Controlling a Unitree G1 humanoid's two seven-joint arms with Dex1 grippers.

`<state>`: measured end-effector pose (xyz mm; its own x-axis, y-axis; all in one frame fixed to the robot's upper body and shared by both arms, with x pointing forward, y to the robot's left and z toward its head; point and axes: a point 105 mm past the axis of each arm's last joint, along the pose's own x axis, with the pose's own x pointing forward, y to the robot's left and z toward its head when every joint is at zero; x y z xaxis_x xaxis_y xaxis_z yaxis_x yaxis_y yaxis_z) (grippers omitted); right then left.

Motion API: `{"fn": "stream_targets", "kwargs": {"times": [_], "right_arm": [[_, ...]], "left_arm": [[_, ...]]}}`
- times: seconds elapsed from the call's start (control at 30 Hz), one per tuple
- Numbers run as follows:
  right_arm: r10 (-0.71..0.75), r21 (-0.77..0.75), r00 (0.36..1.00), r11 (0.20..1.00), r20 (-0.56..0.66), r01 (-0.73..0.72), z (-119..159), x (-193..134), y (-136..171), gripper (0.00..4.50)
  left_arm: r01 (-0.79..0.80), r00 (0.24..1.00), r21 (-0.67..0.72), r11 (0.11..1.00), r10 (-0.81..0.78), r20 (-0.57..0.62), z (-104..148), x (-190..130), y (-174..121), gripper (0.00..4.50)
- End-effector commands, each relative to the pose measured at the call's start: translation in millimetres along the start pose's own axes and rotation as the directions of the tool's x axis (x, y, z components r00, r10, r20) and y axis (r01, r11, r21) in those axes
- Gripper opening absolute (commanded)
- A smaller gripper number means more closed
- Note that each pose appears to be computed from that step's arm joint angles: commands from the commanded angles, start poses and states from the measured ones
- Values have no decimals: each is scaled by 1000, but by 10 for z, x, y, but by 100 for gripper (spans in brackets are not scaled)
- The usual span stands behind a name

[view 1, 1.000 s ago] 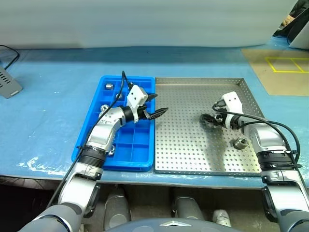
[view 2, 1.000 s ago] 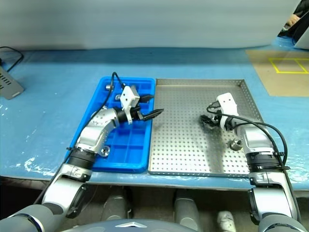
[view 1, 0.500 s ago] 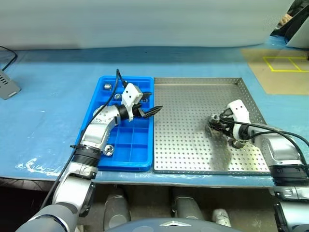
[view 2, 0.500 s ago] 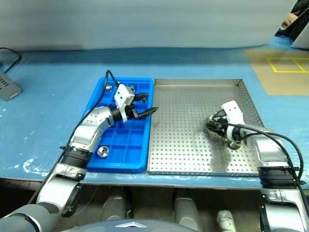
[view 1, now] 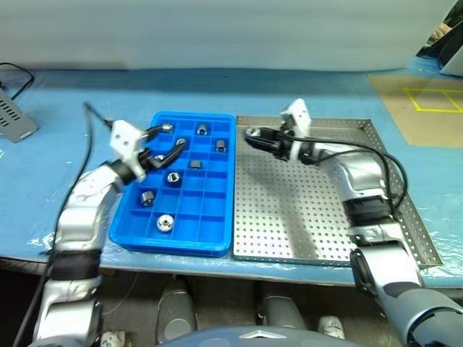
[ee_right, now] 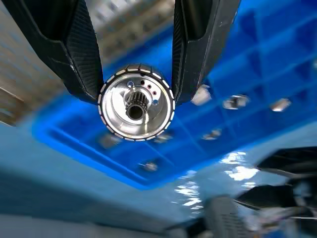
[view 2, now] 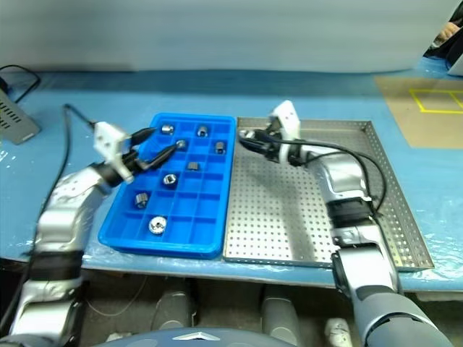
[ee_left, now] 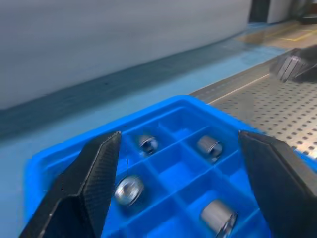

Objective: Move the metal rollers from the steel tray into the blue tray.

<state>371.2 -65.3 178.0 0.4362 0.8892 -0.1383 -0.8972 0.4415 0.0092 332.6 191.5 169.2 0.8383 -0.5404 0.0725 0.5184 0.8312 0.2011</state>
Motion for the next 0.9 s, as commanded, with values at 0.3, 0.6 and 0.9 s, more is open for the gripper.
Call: {"fn": "stream_targets", "kwargs": {"times": [0.3,0.6,0.9], "right_arm": [[460,-113,843,856,-278,-504,-544,390,855,158],[295,-130,913,931,-283,-341,-675,308,607,437],[-141,-119,969,986,-202,118,-479,-596,-122,437]], "left_arm": [[-122,990,38,992,124,-61,-14,-456,-46,399],[-7,998,19,1000,8,-61,-52,-156,-185,399],[324,945,-31,945,-323,47,32,678,-770,399]]}}
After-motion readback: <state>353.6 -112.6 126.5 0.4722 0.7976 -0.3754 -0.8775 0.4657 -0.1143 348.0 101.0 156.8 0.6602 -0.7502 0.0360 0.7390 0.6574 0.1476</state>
